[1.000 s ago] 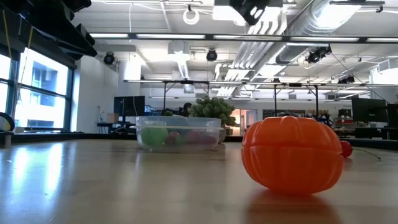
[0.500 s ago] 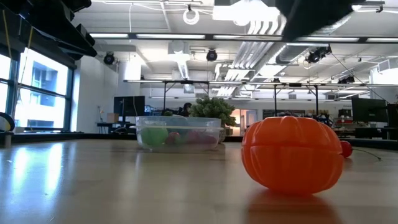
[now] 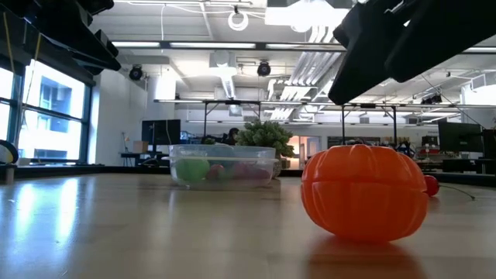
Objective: Pick and placing Produce into tupperware
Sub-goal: Put the orange pumpkin into the transparent bin
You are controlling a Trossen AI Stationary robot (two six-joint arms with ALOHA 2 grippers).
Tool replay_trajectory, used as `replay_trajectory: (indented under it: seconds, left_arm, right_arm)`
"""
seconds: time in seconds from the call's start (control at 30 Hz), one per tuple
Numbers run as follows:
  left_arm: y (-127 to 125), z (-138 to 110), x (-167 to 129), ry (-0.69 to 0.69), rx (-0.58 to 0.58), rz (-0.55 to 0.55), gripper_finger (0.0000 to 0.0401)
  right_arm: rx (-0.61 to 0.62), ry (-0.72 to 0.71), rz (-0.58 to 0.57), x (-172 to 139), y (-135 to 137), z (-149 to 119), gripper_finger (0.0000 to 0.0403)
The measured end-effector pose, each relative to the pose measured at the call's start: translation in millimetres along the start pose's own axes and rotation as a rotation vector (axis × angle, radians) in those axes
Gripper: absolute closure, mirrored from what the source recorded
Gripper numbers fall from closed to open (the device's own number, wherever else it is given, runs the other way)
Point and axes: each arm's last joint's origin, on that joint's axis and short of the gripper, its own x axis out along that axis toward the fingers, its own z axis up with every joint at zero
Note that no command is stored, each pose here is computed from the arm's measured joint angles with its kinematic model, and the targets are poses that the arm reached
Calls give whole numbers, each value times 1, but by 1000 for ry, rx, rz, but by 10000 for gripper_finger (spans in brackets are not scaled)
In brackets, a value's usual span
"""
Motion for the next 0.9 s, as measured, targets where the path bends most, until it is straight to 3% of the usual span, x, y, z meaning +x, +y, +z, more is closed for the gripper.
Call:
replay_trajectory:
  seconds: [0.27, 0.9]
  left_arm:
    - [0, 0, 0, 0, 0, 0, 300]
    - [0, 0, 0, 0, 0, 0, 300]
  right_arm:
    - [76, 12, 19, 1, 0, 0, 119]
    - [76, 77, 55, 26, 4, -13, 119]
